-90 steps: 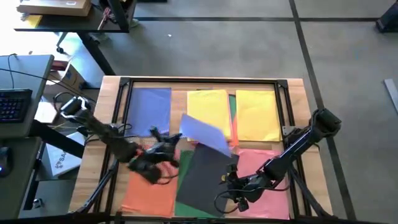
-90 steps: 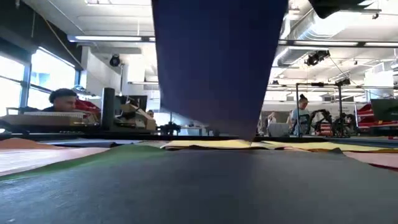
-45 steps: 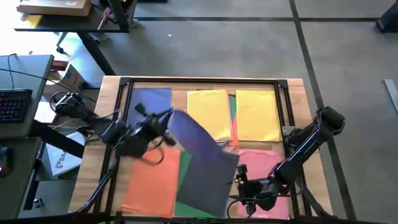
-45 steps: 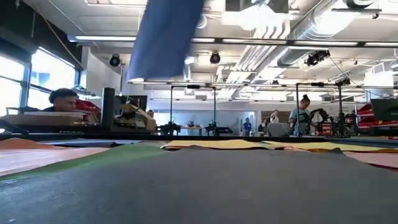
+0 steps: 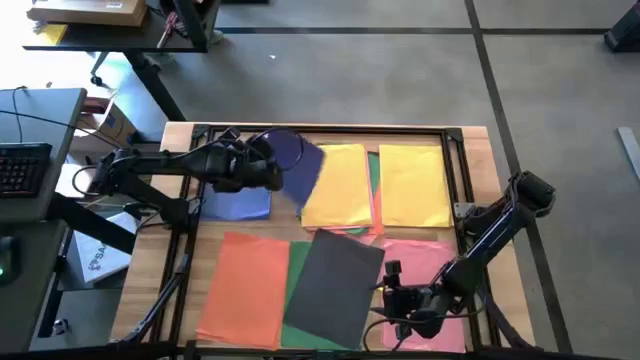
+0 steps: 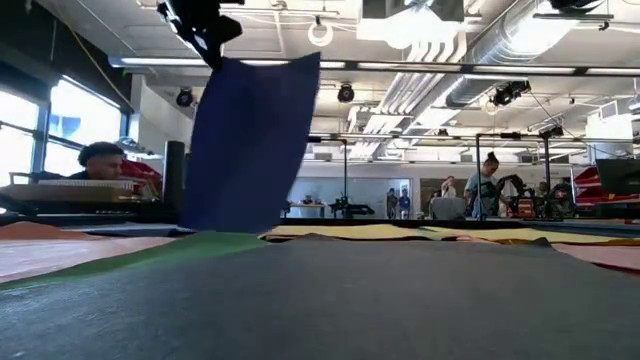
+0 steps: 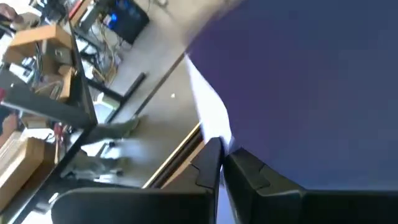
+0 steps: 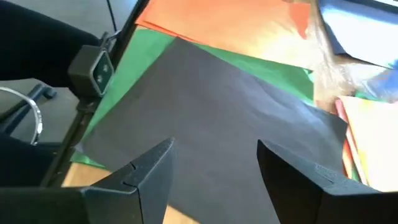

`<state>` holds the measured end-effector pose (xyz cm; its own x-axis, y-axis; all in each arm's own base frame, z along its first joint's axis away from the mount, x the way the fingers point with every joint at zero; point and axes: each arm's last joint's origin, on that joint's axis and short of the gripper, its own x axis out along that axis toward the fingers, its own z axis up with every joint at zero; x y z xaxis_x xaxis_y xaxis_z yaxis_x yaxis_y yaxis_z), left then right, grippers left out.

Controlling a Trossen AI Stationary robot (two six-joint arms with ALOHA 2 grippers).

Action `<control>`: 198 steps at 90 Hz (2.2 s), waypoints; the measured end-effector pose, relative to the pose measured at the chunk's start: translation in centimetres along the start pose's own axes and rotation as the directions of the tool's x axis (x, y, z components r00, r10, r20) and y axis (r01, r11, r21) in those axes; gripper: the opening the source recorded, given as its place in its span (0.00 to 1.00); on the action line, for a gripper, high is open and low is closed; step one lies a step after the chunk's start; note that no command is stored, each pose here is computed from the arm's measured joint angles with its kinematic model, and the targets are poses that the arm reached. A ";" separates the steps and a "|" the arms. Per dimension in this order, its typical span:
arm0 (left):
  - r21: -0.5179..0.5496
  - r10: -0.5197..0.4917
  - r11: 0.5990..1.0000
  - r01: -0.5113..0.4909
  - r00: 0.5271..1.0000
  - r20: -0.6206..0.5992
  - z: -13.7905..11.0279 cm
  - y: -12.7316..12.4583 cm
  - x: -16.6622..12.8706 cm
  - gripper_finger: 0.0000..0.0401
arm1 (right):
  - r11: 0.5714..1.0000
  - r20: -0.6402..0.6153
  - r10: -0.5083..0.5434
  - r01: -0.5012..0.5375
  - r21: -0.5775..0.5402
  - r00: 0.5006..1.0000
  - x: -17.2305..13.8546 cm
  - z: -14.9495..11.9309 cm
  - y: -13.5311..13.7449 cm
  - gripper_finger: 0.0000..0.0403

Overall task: Organize paper
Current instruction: Stack the right blue paper on the left blue paper

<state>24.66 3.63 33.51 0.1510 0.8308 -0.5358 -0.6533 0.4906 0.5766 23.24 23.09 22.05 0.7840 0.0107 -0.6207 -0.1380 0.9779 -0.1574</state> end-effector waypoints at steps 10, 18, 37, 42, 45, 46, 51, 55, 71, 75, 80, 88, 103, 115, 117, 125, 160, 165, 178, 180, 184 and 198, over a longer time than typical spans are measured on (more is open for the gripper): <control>0.034 0.023 0.999 -0.022 0.999 -0.039 0.2 0.8 1.1 0.00 | 1.000 -0.002 -0.006 0.006 0.004 1.000 0.1 0.1 -0.2 0.53; 0.074 0.008 0.997 -0.003 0.998 -0.059 0.3 1.1 1.7 0.00 | 1.000 -0.004 -0.008 0.008 0.007 1.000 0.1 0.0 -0.2 0.53; 0.153 -0.035 0.987 0.041 0.999 -0.040 0.4 0.6 1.2 0.00 | 1.000 -0.006 -0.009 0.009 0.010 1.000 0.1 0.0 -0.2 0.53; 0.181 -0.049 0.982 0.056 0.998 -0.043 0.4 0.5 1.1 0.00 | 1.000 -0.007 -0.009 0.009 0.009 1.000 0.1 0.0 -0.2 0.53; 0.193 -0.060 0.979 0.068 0.997 -0.048 0.3 0.5 1.1 0.00 | 1.000 -0.007 -0.009 0.009 0.009 1.000 0.1 0.0 -0.2 0.53; 0.195 -0.063 0.978 0.072 0.997 -0.049 0.3 0.5 1.1 0.00 | 1.000 -0.007 -0.009 0.009 0.009 1.000 0.1 0.0 -0.2 0.53; 0.225 -0.069 0.971 0.082 0.995 -0.065 0.2 0.6 1.2 0.00 | 1.000 -0.008 -0.009 0.009 0.009 1.000 0.1 0.0 -0.2 0.53; 0.247 -0.066 0.965 0.086 0.994 -0.087 0.1 0.8 1.4 0.00 | 1.000 -0.008 -0.009 0.009 0.009 1.000 0.1 0.0 -0.2 0.53; 0.261 -0.056 0.960 0.106 0.980 -0.189 -0.1 2.5 3.4 0.00 | 1.000 -0.007 -0.010 0.010 0.009 1.000 0.1 0.0 -0.2 0.53; 0.271 -0.067 0.954 0.124 0.975 -0.211 -0.1 2.9 3.9 0.00 | 1.000 -0.004 -0.017 0.017 0.009 1.000 0.1 0.0 -0.3 0.53; 0.288 -0.089 0.945 0.158 0.967 -0.237 -0.1 3.4 4.7 0.00 | 1.000 0.001 -0.029 0.029 0.009 1.000 0.1 0.0 -0.3 0.53; 0.312 -0.099 0.932 0.185 0.957 -0.273 0.0 4.2 6.1 0.00 | 0.999 0.002 -0.033 0.033 0.008 0.999 0.2 0.0 -0.3 0.53; 0.370 -0.103 0.894 0.252 0.920 -0.378 -0.3 5.3 9.1 0.00 | 0.999 0.002 -0.033 0.033 0.012 0.999 0.2 0.0 -0.3 0.53; 0.424 -0.104 0.845 0.327 0.876 -0.470 -0.7 5.0 12.0 0.00 | 0.999 0.004 -0.038 0.038 0.011 0.999 0.2 0.0 -0.3 0.53; 0.443 -0.101 0.829 0.342 0.870 -0.483 -0.7 4.8 12.4 0.00 | 0.999 0.005 -0.041 0.041 0.011 0.999 0.2 0.0 -0.3 0.53; 0.536 -0.090 0.736 0.414 0.844 -0.529 -0.9 3.9 13.9 0.00 | 0.999 0.005 -0.049 0.049 0.010 0.999 0.2 0.0 -0.4 0.53; 0.733 0.069 0.407 0.546 0.781 -0.620 -1.9 2.2 16.0 0.00 | 0.991 -0.096 -0.130 0.133 0.026 0.987 2.0 0.1 -3.7 0.53; 0.728 0.028 0.402 0.556 0.787 -0.617 -1.8 2.0 15.3 0.00 | 0.991 -0.114 -0.126 0.129 0.026 0.986 2.3 0.2 -4.2 0.53; 0.682 -0.095 0.353 0.641 0.750 -0.655 -2.0 1.7 12.9 0.00 | 0.994 -0.137 -0.111 0.111 -0.008 0.984 2.9 0.4 -5.1 0.53; 0.664 -0.115 0.347 0.663 0.733 -0.671 -2.1 1.7 12.6 0.00 | 0.994 -0.138 -0.112 0.111 -0.012 0.984 2.9 0.4 -5.3 0.53; 0.626 -0.145 0.342 0.701 0.698 -0.702 -2.3 1.7 12.1 0.00 | 0.993 -0.142 -0.114 0.112 -0.023 0.983 3.1 0.4 -5.5 0.53; 0.545 -0.208 0.422 0.724 0.663 -0.719 -1.7 2.6 10.5 0.00 | 0.991 -0.151 -0.129 0.123 -0.047 0.980 3.5 0.6 -6.5 0.53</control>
<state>23.28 13.19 28.26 -0.2971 0.2595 -0.9189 0.2382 0.9521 0.1918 27.23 16.94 21.35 0.6945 -0.1474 -0.7042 -0.0684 0.9608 -0.2685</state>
